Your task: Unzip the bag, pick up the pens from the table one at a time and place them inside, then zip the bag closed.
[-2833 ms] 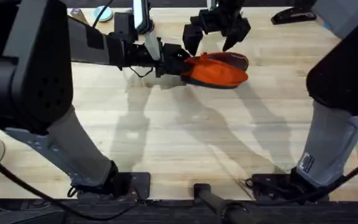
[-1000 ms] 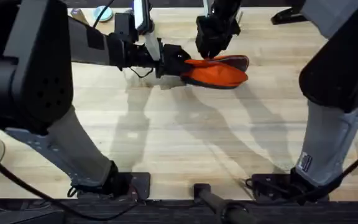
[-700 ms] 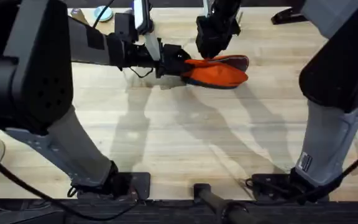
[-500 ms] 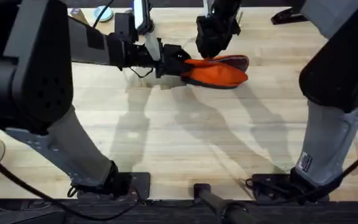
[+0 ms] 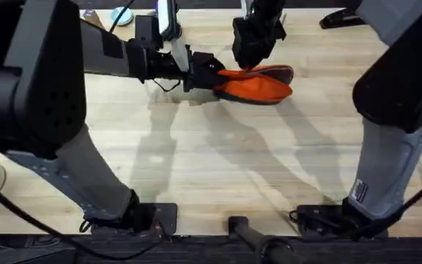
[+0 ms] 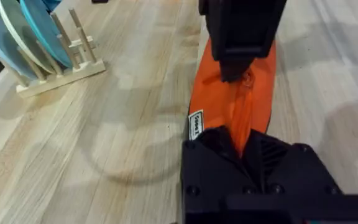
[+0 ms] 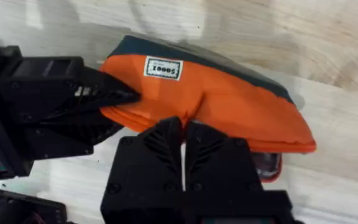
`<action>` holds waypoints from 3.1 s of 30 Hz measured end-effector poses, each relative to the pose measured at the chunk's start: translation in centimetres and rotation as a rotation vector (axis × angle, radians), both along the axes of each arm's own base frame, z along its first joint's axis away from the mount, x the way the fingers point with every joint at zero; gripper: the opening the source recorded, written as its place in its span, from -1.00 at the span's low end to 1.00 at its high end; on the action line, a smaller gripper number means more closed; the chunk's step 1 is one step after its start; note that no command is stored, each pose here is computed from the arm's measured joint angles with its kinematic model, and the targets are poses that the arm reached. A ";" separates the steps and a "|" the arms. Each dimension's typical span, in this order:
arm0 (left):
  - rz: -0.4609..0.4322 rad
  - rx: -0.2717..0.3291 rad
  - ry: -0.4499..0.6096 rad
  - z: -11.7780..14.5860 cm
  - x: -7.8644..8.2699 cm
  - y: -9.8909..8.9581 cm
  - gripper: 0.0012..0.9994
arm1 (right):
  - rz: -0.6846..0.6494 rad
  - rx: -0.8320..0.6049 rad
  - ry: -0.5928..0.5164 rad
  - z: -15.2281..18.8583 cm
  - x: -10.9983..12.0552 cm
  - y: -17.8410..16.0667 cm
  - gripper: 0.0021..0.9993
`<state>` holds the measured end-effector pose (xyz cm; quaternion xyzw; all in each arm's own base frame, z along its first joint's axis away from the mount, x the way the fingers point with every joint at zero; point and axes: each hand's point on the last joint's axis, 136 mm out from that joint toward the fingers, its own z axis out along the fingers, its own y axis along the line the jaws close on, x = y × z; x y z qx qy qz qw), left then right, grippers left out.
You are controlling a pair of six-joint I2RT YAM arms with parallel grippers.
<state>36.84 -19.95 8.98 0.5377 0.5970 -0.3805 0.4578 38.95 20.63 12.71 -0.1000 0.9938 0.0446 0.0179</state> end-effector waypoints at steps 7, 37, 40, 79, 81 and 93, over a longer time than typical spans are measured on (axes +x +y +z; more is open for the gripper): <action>0.000 0.000 -0.001 0.0 0.0 0.0 -0.92 | 0.000 0.004 -0.010 1.1 0.0 0.0 -0.94; -0.002 -0.006 -0.010 0.2 0.1 0.0 -0.92 | -0.010 -0.034 -0.059 4.1 -0.1 -1.9 -0.94; 0.002 -0.004 -0.006 0.1 0.1 0.1 -0.92 | -0.044 -0.068 -0.057 4.6 0.1 -4.4 -0.94; 0.002 -0.004 -0.006 0.1 0.1 0.1 -0.92 | -0.187 0.002 -0.334 17.0 -2.6 -12.0 0.97; 0.001 -0.004 -0.006 0.1 0.1 0.1 -0.92 | -0.186 0.009 -0.353 17.8 -3.1 -12.1 0.99; 0.000 -0.006 -0.006 0.1 0.1 0.1 -0.92 | -0.103 0.029 -0.486 21.9 -6.5 -13.0 0.99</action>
